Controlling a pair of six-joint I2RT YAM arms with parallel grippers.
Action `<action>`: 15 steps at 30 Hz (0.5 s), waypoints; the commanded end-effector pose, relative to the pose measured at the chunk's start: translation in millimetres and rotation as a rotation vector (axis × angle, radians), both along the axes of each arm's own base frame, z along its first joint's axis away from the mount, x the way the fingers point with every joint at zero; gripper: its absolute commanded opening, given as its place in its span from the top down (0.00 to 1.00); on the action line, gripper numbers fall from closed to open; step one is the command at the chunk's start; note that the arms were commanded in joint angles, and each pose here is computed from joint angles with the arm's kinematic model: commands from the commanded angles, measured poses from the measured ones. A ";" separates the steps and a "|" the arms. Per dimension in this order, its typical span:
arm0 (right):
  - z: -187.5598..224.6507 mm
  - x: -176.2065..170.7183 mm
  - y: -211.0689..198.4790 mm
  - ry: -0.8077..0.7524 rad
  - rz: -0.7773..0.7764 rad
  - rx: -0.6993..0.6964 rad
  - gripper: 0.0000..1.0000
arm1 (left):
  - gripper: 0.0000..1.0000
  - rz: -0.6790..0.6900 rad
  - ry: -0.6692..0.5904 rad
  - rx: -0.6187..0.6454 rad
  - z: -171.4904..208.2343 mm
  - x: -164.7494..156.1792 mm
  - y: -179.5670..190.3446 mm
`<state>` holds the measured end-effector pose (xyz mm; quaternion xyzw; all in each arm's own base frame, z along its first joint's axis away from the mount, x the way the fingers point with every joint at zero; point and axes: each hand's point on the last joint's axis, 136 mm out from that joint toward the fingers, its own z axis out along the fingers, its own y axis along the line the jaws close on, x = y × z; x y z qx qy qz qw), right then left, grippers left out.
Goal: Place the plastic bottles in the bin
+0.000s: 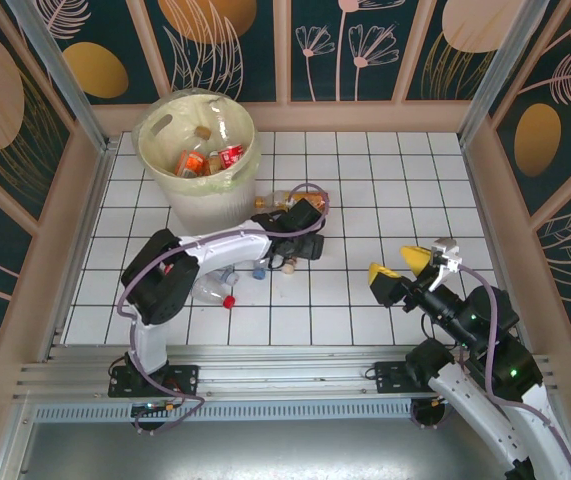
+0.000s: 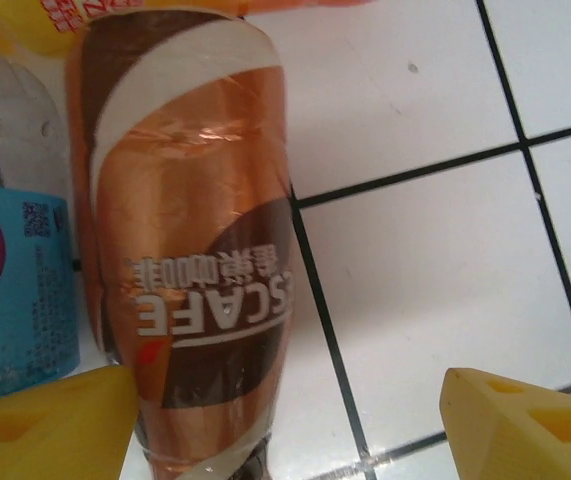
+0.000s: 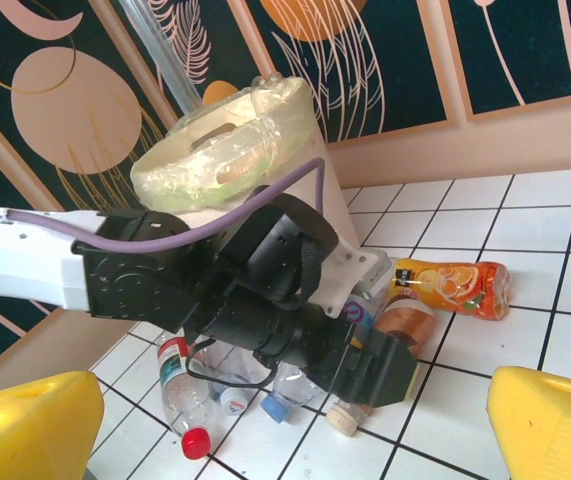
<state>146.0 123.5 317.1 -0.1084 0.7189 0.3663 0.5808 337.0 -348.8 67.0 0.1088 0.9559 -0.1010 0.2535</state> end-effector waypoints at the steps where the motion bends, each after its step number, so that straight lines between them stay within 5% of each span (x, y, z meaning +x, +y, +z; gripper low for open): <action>1: 2.3 -0.2 1.0 -0.018 0.005 0.010 0.01 | 0.20 0.036 -0.023 0.095 -3.4 7.8 11.3; 15: 1.7 0.3 0.9 -0.016 0.002 0.008 0.01 | 0.21 0.020 -0.012 0.160 -22.6 16.4 7.8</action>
